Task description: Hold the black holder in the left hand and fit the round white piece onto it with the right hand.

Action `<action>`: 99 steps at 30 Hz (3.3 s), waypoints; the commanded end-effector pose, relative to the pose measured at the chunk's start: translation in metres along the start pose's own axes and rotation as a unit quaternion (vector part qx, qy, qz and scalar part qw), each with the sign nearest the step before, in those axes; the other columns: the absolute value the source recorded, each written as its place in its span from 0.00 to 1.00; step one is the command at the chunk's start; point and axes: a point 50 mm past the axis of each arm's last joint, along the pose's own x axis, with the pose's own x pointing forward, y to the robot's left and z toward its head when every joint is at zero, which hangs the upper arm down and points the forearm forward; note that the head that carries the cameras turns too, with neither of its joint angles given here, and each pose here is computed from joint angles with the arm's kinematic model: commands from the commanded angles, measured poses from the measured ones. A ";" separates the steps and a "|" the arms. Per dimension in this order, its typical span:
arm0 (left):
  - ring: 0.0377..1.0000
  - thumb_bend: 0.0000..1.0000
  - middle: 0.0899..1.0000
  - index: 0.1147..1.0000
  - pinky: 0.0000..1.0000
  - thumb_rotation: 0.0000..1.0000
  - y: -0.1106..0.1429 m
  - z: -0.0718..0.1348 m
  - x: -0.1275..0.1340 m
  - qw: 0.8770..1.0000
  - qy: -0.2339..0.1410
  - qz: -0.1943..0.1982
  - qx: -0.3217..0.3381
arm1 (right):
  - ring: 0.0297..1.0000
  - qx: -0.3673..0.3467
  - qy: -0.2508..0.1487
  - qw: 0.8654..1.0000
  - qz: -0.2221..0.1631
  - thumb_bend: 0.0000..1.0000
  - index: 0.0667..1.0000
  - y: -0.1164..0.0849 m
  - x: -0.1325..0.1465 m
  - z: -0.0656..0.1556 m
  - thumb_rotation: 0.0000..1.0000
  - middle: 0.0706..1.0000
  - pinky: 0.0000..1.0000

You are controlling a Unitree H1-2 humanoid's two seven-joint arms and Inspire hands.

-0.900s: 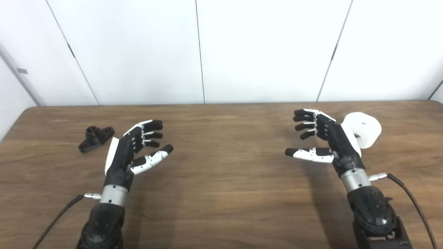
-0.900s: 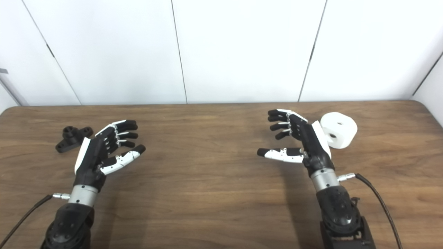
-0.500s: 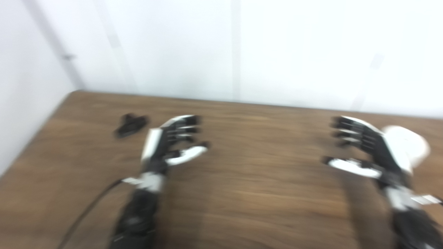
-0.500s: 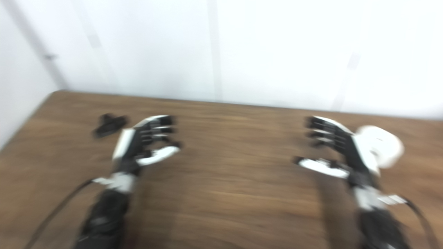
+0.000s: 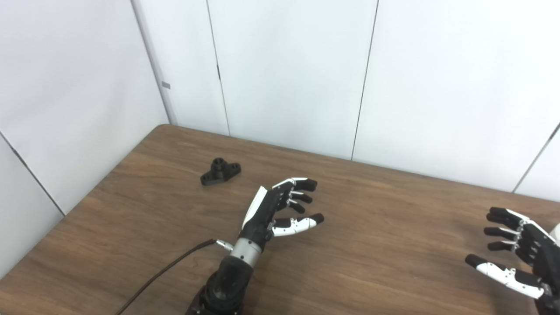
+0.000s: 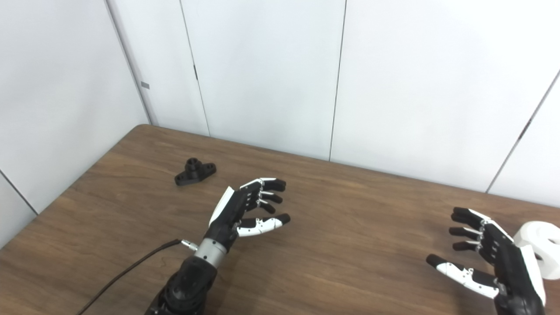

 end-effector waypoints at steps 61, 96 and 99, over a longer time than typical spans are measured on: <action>1.00 0.94 0.99 0.83 1.00 0.28 0.213 0.079 0.040 0.872 0.071 0.139 0.464 | 0.64 -0.047 -0.029 0.998 -0.026 0.61 0.72 -0.022 0.008 0.028 0.00 0.72 0.53; 1.00 1.00 1.00 0.82 1.00 0.39 0.197 -0.010 0.054 0.854 0.218 0.104 0.461 | 0.60 -0.054 -0.026 0.998 -0.033 0.66 0.69 -0.035 -0.001 0.028 0.00 0.69 0.50; 1.00 0.99 1.00 0.80 1.00 0.37 0.192 -0.016 0.055 0.863 0.212 0.113 0.444 | 0.60 -0.056 -0.023 0.998 -0.033 0.66 0.69 -0.035 -0.002 0.029 0.00 0.69 0.49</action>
